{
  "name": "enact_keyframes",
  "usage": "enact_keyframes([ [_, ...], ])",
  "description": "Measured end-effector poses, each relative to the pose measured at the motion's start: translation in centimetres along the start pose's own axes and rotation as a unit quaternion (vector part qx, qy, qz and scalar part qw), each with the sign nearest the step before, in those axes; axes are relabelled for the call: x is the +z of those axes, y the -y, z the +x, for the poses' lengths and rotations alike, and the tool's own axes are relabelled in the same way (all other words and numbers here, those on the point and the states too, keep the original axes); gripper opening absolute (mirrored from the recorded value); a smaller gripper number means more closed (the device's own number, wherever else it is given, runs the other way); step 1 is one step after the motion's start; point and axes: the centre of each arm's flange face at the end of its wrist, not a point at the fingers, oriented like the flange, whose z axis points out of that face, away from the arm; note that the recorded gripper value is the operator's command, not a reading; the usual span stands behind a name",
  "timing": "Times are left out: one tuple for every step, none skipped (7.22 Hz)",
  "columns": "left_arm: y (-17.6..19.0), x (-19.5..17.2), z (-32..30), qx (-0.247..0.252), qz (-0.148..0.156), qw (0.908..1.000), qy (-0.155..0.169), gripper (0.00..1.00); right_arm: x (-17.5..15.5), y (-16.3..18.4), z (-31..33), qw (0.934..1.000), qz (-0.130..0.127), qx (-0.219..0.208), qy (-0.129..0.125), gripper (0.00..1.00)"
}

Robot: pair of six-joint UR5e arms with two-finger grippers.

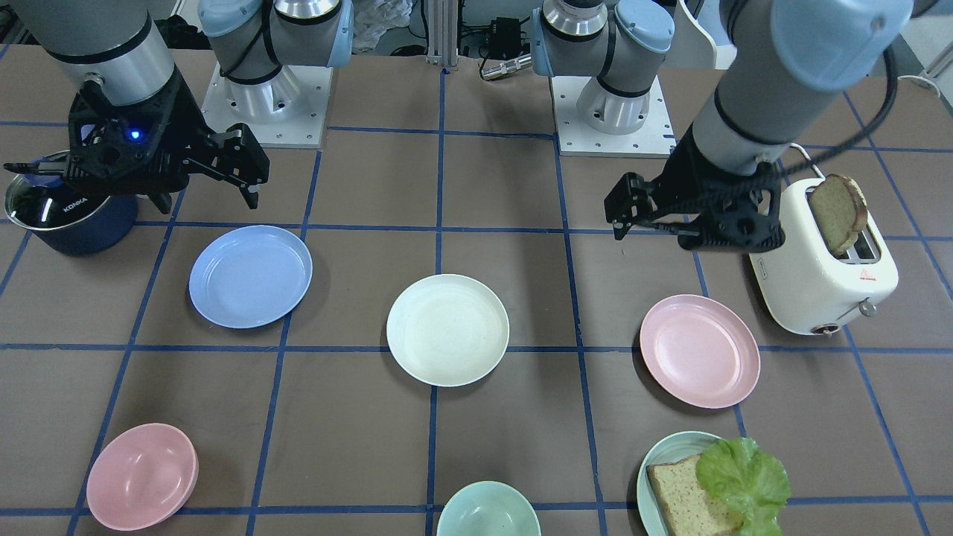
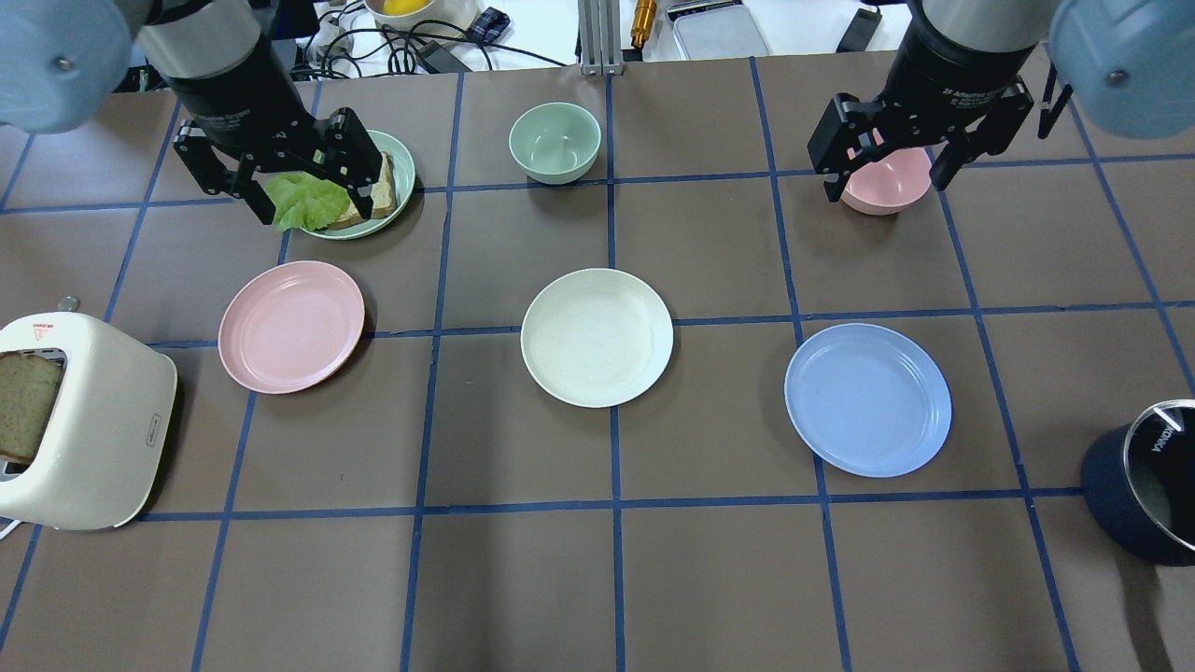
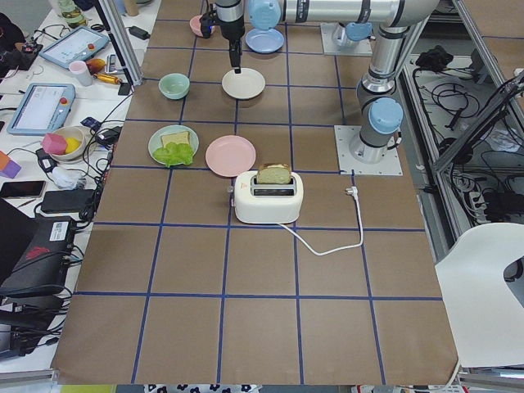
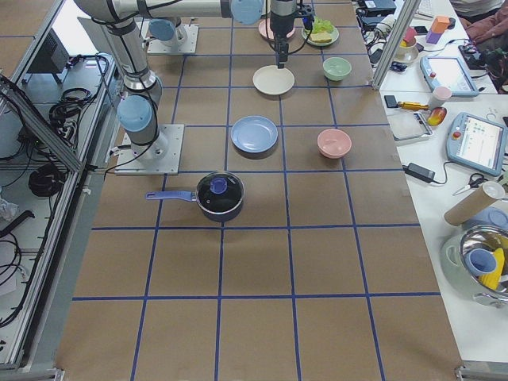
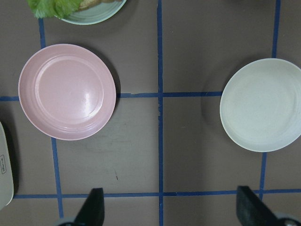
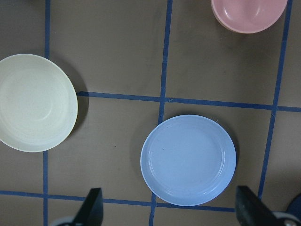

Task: Stack three plates with pink and blue
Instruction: 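Move the left gripper to the pink plate while right moves to blue plate, then grasp the pink plate rim with left gripper while right grasps blue plate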

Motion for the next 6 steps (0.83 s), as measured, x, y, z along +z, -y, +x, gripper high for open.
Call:
enact_keyframes([
  [2.7, 4.6, -0.7, 0.005, -0.006, 1.0000, 0.003, 0.99, 0.9, 0.1, 0.8, 1.0000, -0.008, 0.005, -0.001, 1.00],
  [5.1, 9.4, -2.0, 0.008, -0.005, 0.9999, 0.006, 0.99, 2.5, 0.2, 2.9, 0.9996, -0.018, 0.020, 0.000, 1.00],
  [6.6, 14.3, -4.0, 0.012, -0.005, 0.9999, 0.009, 0.99, 4.8, 0.3, 6.2, 0.9990, -0.027, 0.034, 0.003, 1.00],
  [7.2, 18.3, -5.4, 0.020, -0.009, 0.9996, 0.018, 0.93, 7.6, -0.2, 9.2, 0.9986, -0.034, 0.040, 0.008, 1.00],
  [7.0, 21.3, -6.2, 0.026, -0.018, 0.9990, 0.030, 0.28, 11.2, -1.1, 11.4, 0.9981, -0.040, 0.045, 0.011, 1.00],
  [6.7, 23.1, -6.6, 0.029, -0.030, 0.9985, 0.035, 0.04, 15.4, -2.6, 13.0, 0.9974, -0.044, 0.056, 0.013, 1.00],
])
